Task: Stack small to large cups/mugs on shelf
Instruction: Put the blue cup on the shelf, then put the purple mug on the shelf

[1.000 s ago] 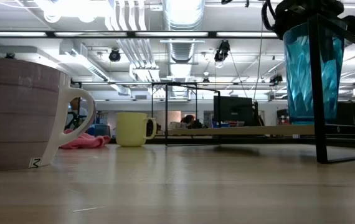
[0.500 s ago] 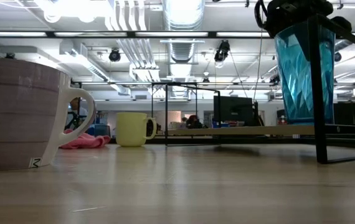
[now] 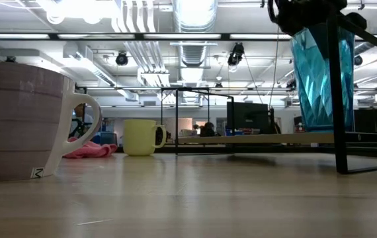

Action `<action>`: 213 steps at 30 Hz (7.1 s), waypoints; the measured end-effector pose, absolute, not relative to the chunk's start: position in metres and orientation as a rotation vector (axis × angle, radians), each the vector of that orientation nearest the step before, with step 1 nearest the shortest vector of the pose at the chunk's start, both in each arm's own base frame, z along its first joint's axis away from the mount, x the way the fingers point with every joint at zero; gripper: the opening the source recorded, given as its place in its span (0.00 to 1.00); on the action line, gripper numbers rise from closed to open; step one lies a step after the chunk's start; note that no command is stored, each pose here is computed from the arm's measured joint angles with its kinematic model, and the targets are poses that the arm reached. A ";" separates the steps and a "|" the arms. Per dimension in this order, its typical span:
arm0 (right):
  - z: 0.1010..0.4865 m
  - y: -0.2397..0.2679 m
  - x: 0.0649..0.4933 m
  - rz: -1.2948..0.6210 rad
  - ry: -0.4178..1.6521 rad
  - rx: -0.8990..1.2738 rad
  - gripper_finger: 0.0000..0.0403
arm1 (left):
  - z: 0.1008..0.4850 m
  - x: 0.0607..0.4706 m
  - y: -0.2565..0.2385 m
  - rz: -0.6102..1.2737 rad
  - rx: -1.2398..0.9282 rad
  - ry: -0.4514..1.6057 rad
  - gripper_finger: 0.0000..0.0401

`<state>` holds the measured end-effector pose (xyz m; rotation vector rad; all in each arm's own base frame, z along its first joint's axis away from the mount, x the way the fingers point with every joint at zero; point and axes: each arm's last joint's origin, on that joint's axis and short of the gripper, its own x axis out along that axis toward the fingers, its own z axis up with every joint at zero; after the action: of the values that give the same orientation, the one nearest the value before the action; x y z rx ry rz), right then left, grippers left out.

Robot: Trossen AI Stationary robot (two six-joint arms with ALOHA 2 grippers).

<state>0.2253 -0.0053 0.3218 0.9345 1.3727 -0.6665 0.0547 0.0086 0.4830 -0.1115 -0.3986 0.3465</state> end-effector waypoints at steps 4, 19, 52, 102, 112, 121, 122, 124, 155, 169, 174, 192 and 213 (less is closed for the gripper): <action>0.342 -0.005 0.227 -0.620 1.311 0.937 0.21 | 0.483 0.055 0.009 0.347 -0.111 -0.399 0.18; 0.414 -0.005 0.217 -0.499 1.107 0.964 0.17 | 0.483 0.055 0.009 0.348 -0.110 -0.399 0.18; 0.433 -0.005 0.224 -0.355 0.963 0.882 0.19 | 0.429 0.125 -0.003 0.270 -0.586 0.524 0.18; 0.433 -0.005 0.224 -0.323 0.971 0.821 0.18 | 0.250 0.272 -0.068 -0.150 -0.176 1.476 0.18; 0.433 -0.005 0.224 -0.324 0.971 0.821 0.19 | 0.239 0.281 -0.070 -0.145 -0.173 1.493 0.18; 0.433 -0.005 0.224 -0.324 0.971 0.821 0.19 | 0.230 0.290 -0.072 -0.147 -0.173 1.483 0.18; 0.433 -0.005 0.224 -0.324 0.971 0.821 0.19 | 0.228 0.291 -0.072 -0.146 -0.173 1.487 0.18; 0.433 -0.005 0.224 -0.324 0.971 0.821 0.20 | 0.226 0.292 -0.072 -0.145 -0.172 1.490 0.18; 0.433 -0.005 0.224 -0.324 0.971 0.821 0.19 | 0.272 0.315 -0.053 -0.104 -0.104 1.303 0.00; 0.433 -0.005 0.224 -0.324 0.971 0.821 0.19 | 0.329 0.340 0.012 0.008 0.152 1.073 0.00; 0.433 -0.005 0.224 -0.324 0.971 0.821 0.18 | 0.334 0.353 0.035 0.024 0.197 1.046 0.00; 0.433 -0.007 0.224 -0.372 0.952 0.794 0.19 | 0.346 0.429 0.067 0.001 0.355 0.927 0.02; 0.432 -0.008 0.223 -0.396 0.944 0.732 0.20 | 0.302 0.465 0.072 -0.007 0.346 0.949 0.02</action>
<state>0.2231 -0.0082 0.4322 0.7318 0.9441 -0.3959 0.4653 0.0716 0.3023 0.3464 0.9492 -0.0073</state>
